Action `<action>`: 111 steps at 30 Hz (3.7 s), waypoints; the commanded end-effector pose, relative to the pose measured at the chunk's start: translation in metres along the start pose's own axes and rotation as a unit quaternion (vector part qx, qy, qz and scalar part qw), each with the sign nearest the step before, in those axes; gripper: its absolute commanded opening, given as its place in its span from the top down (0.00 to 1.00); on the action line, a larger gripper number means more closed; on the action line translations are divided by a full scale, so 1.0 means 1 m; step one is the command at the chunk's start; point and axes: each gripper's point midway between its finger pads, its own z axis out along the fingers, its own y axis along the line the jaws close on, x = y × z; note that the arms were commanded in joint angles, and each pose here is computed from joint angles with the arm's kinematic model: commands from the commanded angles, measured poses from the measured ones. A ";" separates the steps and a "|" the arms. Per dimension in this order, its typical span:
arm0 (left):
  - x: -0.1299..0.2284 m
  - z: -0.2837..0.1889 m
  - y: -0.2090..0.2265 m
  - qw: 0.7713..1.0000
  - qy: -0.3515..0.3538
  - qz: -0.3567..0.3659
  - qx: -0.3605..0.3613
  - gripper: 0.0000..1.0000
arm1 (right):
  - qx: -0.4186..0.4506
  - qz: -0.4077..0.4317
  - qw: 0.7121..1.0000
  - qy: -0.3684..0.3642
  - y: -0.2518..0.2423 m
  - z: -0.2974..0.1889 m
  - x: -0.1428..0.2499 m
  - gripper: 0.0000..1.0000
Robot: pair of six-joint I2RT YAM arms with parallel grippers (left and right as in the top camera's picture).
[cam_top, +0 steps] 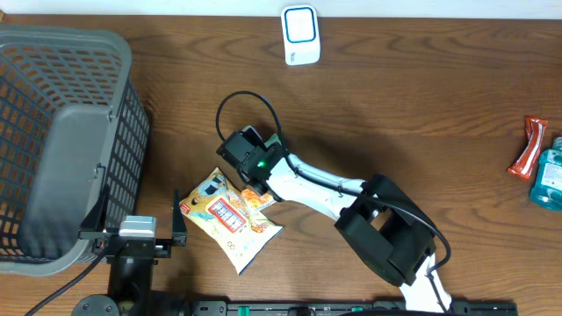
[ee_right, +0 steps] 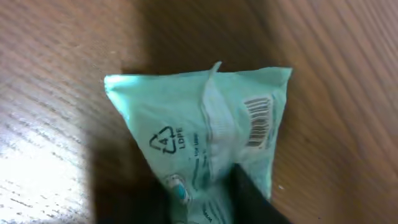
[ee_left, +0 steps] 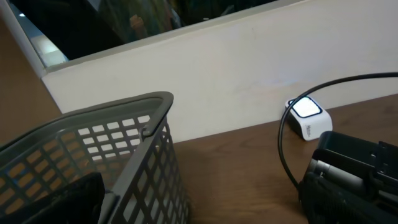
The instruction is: Scan the item barcode
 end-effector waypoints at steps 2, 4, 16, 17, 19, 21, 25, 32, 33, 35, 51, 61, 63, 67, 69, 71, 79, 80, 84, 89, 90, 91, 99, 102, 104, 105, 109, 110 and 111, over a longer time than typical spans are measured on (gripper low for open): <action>-0.003 -0.002 -0.001 1.000 -0.004 -0.008 0.004 0.00 | 0.004 -0.001 0.999 0.048 0.003 0.016 0.034 0.97; -0.003 -0.002 -0.001 1.000 -0.004 -0.008 0.004 0.00 | -0.005 0.007 0.999 0.049 0.005 0.015 0.033 0.99; -0.003 -0.002 -0.001 1.000 -0.005 -0.008 0.003 0.00 | -0.580 0.086 0.810 -0.017 -0.002 -0.126 -0.025 0.99; -0.003 -0.002 -0.001 1.000 -0.005 -0.008 0.003 0.00 | -0.599 0.091 0.795 -0.025 -0.007 -0.131 -0.026 0.99; -0.004 -0.002 0.000 1.000 -0.007 -0.009 0.003 0.00 | -0.647 0.116 0.752 -0.046 -0.031 -0.141 -0.026 0.99; -0.004 -0.002 0.000 1.000 -0.007 -0.008 0.003 0.01 | -0.656 0.139 0.740 -0.053 -0.052 -0.141 -0.022 0.99; -0.004 -0.002 -0.001 1.000 -0.007 -0.009 0.003 0.00 | -0.625 0.137 0.768 -0.026 -0.062 -0.127 -0.001 0.84; -0.003 -0.002 -0.001 1.000 -0.005 -0.008 0.003 0.00 | -0.490 0.156 0.853 0.086 -0.066 -0.081 0.030 0.04; -0.002 -0.002 -0.001 1.000 -0.003 -0.008 0.004 0.00 | -0.467 0.164 0.863 0.099 -0.068 -0.074 0.033 0.01; 0.002 -0.002 -0.002 1.000 0.005 -0.007 0.006 0.00 | -0.405 0.211 0.880 0.131 -0.075 -0.058 0.037 0.01; 0.015 -0.002 -0.005 0.999 0.033 -0.004 0.012 0.00 | -0.315 0.483 0.767 0.280 -0.099 -0.058 0.065 0.01; 0.015 -0.002 -0.005 0.999 0.033 -0.005 0.012 0.00 | -0.448 0.555 0.624 0.320 -0.035 -0.039 0.102 0.01; 0.015 -0.002 -0.005 0.999 0.032 -0.005 0.012 0.00 | -0.461 0.570 0.600 0.319 -0.019 -0.033 0.106 0.01; 0.015 -0.002 -0.005 0.999 0.032 -0.005 0.012 0.00 | -0.437 0.591 0.590 0.335 0.000 -0.024 0.125 0.01; 0.015 -0.002 -0.005 0.999 0.032 -0.005 0.012 0.00 | -0.402 0.612 0.591 0.339 0.003 -0.013 0.137 0.01; 0.015 -0.002 -0.005 0.999 0.032 -0.005 0.012 0.00 | -0.370 0.634 0.591 0.334 0.005 -0.002 0.146 0.01; 0.015 -0.002 -0.005 0.999 0.032 -0.005 0.012 0.00 | -0.294 0.695 0.604 0.255 0.008 0.031 0.139 0.05; 0.015 -0.002 -0.005 0.999 0.032 -0.005 0.012 0.00 | -0.292 0.692 0.611 0.248 0.010 0.032 0.138 0.06; 0.015 -0.002 -0.005 0.999 0.032 -0.005 0.012 0.00 | -0.239 0.693 0.640 0.231 0.009 0.040 0.147 0.25; 0.015 -0.002 -0.005 0.999 0.032 -0.005 0.012 0.00 | -0.212 0.705 0.645 0.204 -0.006 0.050 0.147 0.16; 0.015 -0.002 -0.005 0.999 0.032 -0.005 0.012 0.00 | -0.215 0.708 0.643 0.196 -0.010 0.051 0.144 0.08; 0.015 -0.002 -0.005 0.999 0.032 -0.005 0.012 0.00 | -0.218 0.710 0.642 0.191 -0.013 0.052 0.141 0.07; 0.015 -0.002 -0.005 0.999 0.032 -0.005 0.012 0.00 | -0.230 0.700 0.650 0.186 -0.029 0.054 0.144 0.01; 0.015 -0.002 -0.005 0.999 0.032 -0.005 0.012 0.00 | -0.208 0.717 0.632 0.207 -0.033 0.055 0.156 0.01; 0.015 -0.002 -0.005 0.999 0.032 -0.005 0.012 0.00 | -0.192 0.722 0.631 0.208 -0.037 0.057 0.162 0.01; 0.015 -0.002 -0.005 0.999 0.032 -0.005 0.012 0.00 | -0.187 0.723 0.633 0.205 -0.038 0.058 0.163 0.01; 0.015 -0.002 -0.005 0.999 0.031 -0.005 0.012 0.00 | -0.166 0.704 0.667 0.180 -0.043 0.063 0.162 0.11; 0.015 -0.002 -0.005 0.999 0.031 -0.005 0.012 0.00 | -0.168 0.696 0.676 0.176 -0.040 0.062 0.160 0.24; 0.015 -0.002 -0.005 0.999 0.031 -0.005 0.012 0.00 | -0.166 0.689 0.684 0.170 -0.038 0.062 0.159 0.30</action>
